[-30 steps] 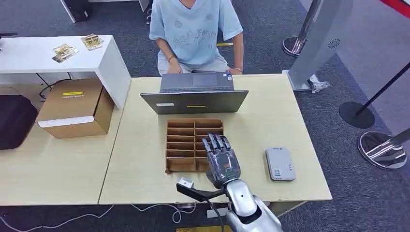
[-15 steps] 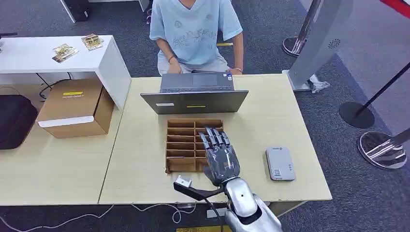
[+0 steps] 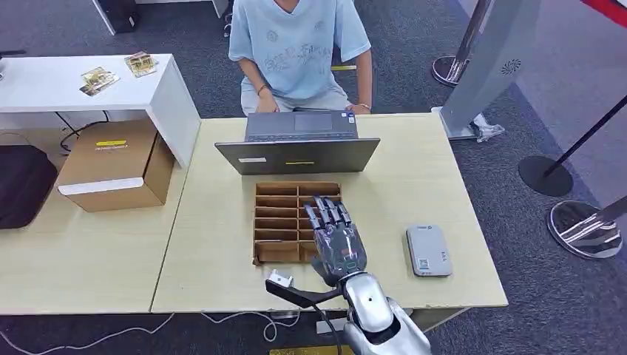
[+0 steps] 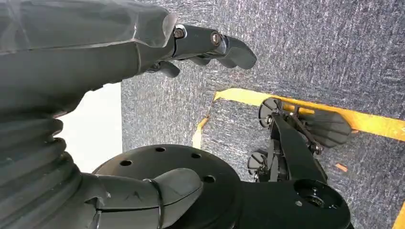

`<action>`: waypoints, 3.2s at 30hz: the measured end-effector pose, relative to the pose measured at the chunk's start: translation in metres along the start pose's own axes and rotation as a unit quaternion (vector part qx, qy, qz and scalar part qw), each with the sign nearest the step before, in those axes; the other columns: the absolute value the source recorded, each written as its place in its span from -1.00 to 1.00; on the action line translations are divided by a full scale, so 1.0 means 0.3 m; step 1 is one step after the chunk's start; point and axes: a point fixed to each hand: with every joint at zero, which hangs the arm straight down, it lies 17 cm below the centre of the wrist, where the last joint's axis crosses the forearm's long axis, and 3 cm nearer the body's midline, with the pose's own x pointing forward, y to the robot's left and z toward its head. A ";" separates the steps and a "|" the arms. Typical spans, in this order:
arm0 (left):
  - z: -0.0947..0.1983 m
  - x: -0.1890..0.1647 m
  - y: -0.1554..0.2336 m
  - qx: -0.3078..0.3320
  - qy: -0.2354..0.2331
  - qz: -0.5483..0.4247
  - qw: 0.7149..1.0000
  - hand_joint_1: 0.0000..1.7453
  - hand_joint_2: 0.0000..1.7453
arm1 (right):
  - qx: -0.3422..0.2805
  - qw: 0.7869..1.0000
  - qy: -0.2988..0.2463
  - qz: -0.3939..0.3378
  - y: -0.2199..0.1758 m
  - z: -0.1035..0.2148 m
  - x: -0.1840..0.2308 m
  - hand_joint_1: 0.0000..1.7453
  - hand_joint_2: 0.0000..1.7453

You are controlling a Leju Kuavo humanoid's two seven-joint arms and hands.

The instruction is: Pass the card to the sensor for recognition and then transmit it.

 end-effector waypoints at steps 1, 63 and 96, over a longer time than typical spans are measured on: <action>0.000 0.000 0.000 0.000 0.000 0.000 1.000 -1.00 1.00 | 0.000 1.000 0.000 0.000 0.000 0.000 0.000 -1.00 1.00; -0.001 -0.005 0.007 -0.001 0.002 0.001 1.000 -1.00 1.00 | 0.037 0.999 0.006 -0.011 0.086 0.021 -0.010 -0.86 1.00; -0.001 -0.005 0.006 -0.002 0.003 0.005 1.000 -1.00 1.00 | 0.040 0.999 0.008 -0.014 0.087 0.019 -0.012 -0.58 1.00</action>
